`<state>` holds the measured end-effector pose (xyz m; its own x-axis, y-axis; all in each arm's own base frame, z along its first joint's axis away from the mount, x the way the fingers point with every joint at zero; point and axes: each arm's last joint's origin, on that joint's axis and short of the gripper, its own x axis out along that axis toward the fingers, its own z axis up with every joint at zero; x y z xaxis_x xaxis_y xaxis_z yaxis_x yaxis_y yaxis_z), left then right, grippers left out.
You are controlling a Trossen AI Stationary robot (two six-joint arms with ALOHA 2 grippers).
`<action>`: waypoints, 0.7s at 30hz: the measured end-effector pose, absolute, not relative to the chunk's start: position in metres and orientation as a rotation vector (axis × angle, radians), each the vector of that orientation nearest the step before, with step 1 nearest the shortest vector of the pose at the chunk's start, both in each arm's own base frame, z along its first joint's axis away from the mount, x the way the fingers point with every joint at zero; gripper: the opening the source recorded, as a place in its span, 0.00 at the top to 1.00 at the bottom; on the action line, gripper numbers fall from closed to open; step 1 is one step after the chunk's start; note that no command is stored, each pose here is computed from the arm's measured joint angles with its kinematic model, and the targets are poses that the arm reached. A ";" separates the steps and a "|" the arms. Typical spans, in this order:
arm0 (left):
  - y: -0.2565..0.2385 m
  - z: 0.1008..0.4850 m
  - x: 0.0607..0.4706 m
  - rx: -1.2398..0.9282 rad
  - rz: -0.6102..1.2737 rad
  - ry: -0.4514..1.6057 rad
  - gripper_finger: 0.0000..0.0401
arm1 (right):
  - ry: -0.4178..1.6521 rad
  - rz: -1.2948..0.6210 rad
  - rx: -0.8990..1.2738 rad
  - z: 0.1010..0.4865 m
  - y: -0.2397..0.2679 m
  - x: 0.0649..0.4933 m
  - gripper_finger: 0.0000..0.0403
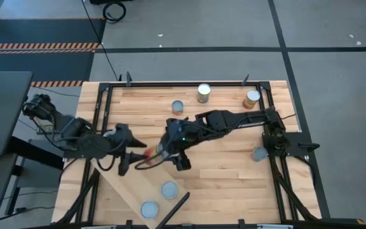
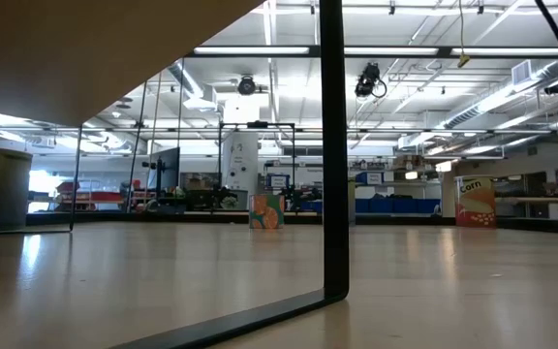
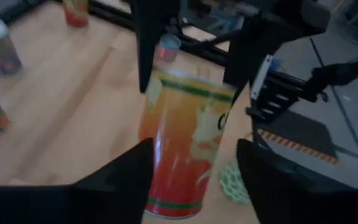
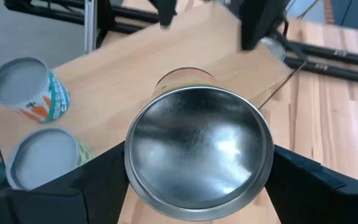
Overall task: Pick and place cans onto a shelf
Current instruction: Put the canned corn on the shelf
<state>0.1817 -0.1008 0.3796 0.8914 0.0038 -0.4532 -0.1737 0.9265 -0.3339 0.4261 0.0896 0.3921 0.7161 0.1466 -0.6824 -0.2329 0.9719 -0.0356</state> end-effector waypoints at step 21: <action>-0.087 0.361 0.227 -0.076 0.167 0.505 0.16 | 0.740 0.143 -0.012 0.393 0.065 0.432 0.19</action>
<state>0.2272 -0.0868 0.3612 0.8619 0.1400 -0.4873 -0.1773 0.9837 -0.0310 0.4316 0.0654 0.3928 0.7295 0.1254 -0.6724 -0.1337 0.9902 0.0395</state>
